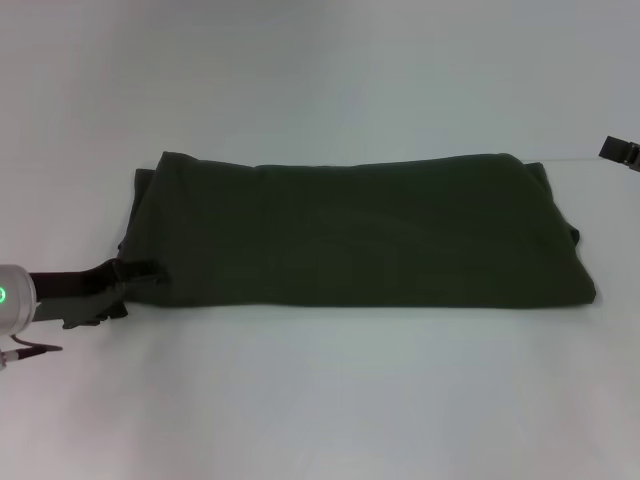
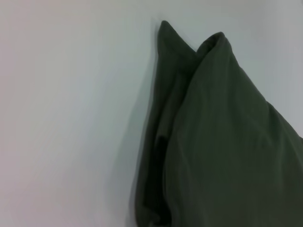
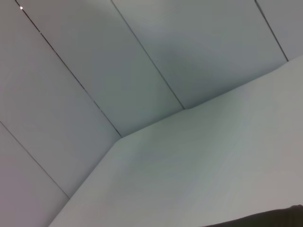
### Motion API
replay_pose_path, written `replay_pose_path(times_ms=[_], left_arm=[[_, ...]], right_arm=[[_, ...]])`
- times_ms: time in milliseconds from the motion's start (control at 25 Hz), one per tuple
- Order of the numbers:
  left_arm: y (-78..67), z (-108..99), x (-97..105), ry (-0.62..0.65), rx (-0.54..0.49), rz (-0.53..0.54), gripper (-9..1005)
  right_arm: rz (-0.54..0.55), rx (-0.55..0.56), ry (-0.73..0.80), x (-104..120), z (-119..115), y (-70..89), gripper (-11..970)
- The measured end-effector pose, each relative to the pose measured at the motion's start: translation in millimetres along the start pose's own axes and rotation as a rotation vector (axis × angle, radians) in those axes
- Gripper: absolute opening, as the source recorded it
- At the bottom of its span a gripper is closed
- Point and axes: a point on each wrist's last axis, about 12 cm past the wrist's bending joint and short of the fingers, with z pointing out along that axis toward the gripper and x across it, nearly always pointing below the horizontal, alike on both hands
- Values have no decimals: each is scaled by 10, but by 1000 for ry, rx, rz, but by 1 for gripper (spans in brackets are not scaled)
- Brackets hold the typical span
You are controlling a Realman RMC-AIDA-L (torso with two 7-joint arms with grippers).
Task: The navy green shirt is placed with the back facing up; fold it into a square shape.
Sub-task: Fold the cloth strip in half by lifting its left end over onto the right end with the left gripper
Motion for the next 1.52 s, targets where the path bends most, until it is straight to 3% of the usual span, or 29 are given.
replay_pose_path(times_ms=[880,1240,1520], left_arm=[[-137,61,-171,-53,-15,76,886],[16,21,-30,-18,-26,45,886],[1,47,-3,-7,-26,53,886]], right_arm=[[-1,-5,0,-11,16,11,914],[2,-3,0,-5,19,7,912],[-3,-6,0,-21,36,17,912]])
